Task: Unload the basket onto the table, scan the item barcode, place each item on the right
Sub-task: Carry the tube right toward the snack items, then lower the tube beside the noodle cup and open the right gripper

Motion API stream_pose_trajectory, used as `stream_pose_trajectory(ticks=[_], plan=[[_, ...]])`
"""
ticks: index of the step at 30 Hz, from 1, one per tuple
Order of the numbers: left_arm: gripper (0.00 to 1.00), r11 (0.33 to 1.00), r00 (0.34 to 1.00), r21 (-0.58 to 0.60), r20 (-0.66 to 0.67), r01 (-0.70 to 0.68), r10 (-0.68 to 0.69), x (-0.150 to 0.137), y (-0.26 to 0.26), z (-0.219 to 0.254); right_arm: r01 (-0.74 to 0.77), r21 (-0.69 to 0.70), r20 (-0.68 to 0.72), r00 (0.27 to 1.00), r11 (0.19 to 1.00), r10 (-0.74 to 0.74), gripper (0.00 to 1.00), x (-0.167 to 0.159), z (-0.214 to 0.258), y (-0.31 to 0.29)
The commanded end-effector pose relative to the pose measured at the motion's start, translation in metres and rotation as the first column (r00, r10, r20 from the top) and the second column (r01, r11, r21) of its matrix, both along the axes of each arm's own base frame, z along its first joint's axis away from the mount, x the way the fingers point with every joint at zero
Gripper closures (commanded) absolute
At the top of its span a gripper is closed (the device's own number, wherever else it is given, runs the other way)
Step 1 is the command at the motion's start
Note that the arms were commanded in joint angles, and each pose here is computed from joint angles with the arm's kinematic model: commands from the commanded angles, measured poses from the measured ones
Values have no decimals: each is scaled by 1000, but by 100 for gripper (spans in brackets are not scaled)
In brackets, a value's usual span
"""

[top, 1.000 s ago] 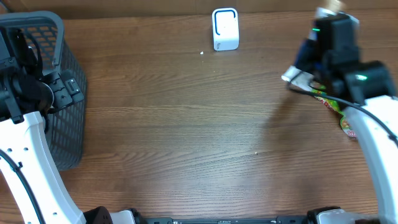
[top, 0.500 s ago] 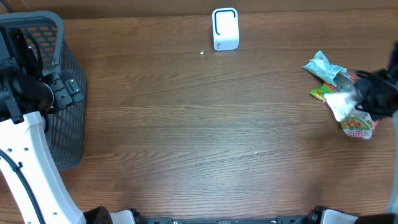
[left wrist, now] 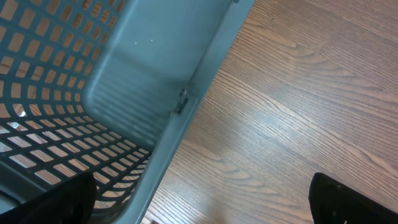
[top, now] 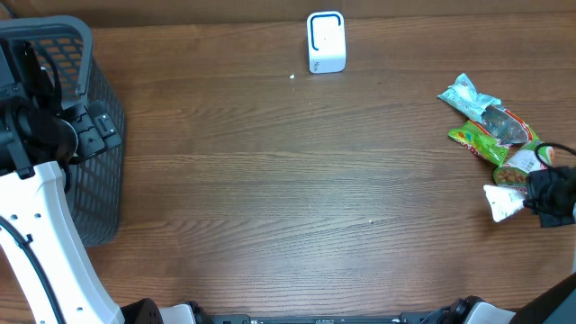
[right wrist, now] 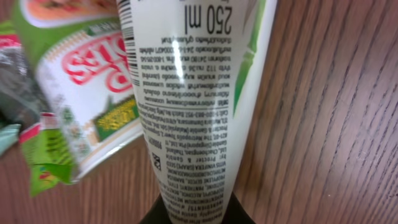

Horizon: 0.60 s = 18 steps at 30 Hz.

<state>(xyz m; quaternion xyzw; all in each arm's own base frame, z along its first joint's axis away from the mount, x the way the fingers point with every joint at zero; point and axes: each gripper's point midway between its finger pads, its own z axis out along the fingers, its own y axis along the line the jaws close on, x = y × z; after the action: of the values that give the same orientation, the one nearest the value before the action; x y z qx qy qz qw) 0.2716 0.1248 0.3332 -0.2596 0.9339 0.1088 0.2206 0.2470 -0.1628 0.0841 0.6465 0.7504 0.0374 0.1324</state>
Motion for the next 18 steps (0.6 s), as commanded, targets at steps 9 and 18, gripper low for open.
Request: stream_pose_trajectory(ticks=[9,18], plan=[[0,1000,1000,2,-2,11,-11,0,1,0,-9,-69,29,1000,998,11,67,-2,-21,-7],[0,1000,1000,2,-2,11,-11,0,1,0,-150,-24,90,984,988,152,26,11,-4,9]])
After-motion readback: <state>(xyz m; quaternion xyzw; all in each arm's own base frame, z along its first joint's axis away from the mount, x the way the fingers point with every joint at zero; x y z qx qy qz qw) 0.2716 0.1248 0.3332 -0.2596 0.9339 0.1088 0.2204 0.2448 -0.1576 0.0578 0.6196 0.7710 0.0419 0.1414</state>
